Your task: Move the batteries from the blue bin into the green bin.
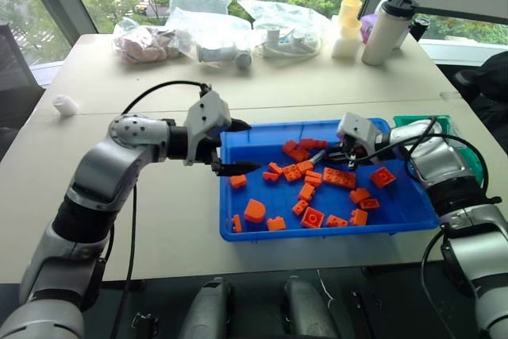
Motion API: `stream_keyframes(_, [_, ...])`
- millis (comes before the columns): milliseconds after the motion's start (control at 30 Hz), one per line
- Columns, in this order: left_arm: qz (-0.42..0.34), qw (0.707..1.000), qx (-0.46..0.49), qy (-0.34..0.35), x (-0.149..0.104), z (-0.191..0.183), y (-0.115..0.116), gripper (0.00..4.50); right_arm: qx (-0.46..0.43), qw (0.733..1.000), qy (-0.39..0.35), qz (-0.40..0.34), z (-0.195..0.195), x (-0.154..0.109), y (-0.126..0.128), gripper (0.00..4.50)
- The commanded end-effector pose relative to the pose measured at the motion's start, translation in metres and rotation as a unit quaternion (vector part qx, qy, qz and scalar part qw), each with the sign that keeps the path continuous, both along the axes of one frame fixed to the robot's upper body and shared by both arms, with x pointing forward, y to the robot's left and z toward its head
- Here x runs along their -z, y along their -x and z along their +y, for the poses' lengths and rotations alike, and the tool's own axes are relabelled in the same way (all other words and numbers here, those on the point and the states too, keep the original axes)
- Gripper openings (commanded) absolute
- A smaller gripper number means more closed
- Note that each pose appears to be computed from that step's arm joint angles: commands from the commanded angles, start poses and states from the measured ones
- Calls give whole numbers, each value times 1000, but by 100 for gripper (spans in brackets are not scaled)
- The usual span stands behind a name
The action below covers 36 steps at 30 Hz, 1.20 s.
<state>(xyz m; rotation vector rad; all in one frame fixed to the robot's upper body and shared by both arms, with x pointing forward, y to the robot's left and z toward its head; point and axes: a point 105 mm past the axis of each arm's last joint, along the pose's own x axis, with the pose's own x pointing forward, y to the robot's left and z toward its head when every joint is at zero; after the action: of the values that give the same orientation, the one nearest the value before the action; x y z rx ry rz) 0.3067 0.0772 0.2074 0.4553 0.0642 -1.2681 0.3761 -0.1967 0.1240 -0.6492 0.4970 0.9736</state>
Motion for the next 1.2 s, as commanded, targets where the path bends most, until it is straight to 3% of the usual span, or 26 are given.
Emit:
stream_keyframes(33, [-16, 1000, 6, 4, -8, -1, 4, 450, -7, 1000, 2, -17, 0, -8, 2, 2])
stream_keyframes(233, [-15, 1000, 6, 0, -8, 1, 4, 450, -12, 999, 7, -36, -5, -19, 12, 2])
stream_keyframes(367, [-15, 1000, 8, 0, -8, 0, 3, 450, 1, 998, -29, -56, -3, -30, 13, 2])
stream_keyframes(467, [-16, 1000, 13, 0, -7, -2, 3, 450, -11, 997, -37, -70, 3, -35, 15, 127])
stream_keyframes(600, [-15, 1000, 16, -2, -7, -2, 3, 450, -38, 995, -29, -93, 12, -38, 14, 329])
stream_keyframes(833, [-15, 1000, 16, -4, -5, -2, 1, 450, -89, 993, -28, -74, 31, -34, 12, 329])
stream_keyframes(967, [-14, 1000, 11, -4, -5, -1, 2, 450, -123, 992, -20, -11, 38, -19, 14, 329])
stream_keyframes(1200, [-12, 1000, 3, -5, -2, 0, 3, 450, -142, 990, 15, 23, 38, 2, 4, 329])
